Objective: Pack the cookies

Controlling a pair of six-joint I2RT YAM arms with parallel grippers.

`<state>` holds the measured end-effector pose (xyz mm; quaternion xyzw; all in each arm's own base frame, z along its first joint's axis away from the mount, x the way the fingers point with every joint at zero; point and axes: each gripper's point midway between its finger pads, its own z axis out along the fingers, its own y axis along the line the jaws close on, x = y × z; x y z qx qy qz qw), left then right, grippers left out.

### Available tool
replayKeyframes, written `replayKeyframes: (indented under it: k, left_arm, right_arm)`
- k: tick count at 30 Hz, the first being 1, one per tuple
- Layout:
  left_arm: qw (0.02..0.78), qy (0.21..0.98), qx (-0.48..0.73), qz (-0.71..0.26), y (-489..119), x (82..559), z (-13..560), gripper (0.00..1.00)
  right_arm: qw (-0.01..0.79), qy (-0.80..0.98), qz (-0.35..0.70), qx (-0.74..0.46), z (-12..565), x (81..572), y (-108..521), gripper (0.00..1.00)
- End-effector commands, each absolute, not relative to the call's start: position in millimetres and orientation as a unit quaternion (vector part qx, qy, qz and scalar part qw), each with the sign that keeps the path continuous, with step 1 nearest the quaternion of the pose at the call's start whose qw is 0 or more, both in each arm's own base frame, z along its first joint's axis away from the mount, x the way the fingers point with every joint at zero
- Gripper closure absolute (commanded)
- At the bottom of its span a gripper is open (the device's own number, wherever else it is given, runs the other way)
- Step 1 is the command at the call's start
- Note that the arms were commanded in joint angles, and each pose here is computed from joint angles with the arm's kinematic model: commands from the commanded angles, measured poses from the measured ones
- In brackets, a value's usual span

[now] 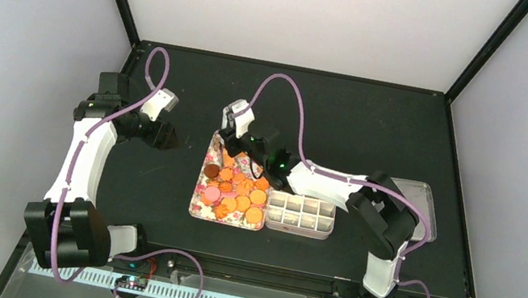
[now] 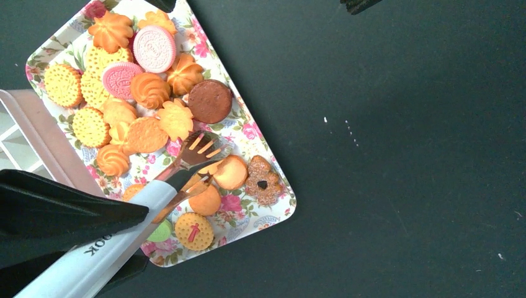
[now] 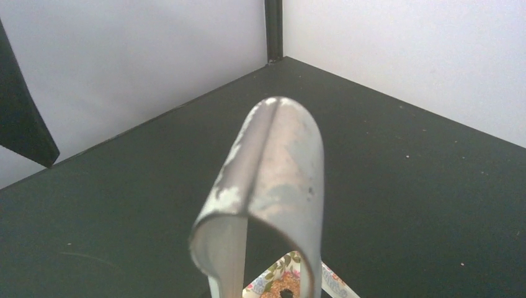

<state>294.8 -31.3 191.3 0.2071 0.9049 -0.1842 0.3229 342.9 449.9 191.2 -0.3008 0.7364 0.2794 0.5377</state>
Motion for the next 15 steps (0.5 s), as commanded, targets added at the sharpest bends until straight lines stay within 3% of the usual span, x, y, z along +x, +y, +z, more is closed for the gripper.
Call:
replayKeyframes:
  k: [1,9,15]
  left_arm:
    - [0.333,0.897,0.219,-0.189,-34,290,199,0.29]
    - [0.336,0.896,0.22,-0.193,-35,292,201,0.29]
    - [0.335,0.895,0.219,-0.196,-36,291,200,0.29]
  right_arm:
    - [0.564,0.731,0.268,-0.275,196,354,448,0.68]
    - [0.567,0.732,0.264,-0.27,202,349,437,0.84]
    - [0.581,0.719,0.271,-0.27,228,341,428,0.85]
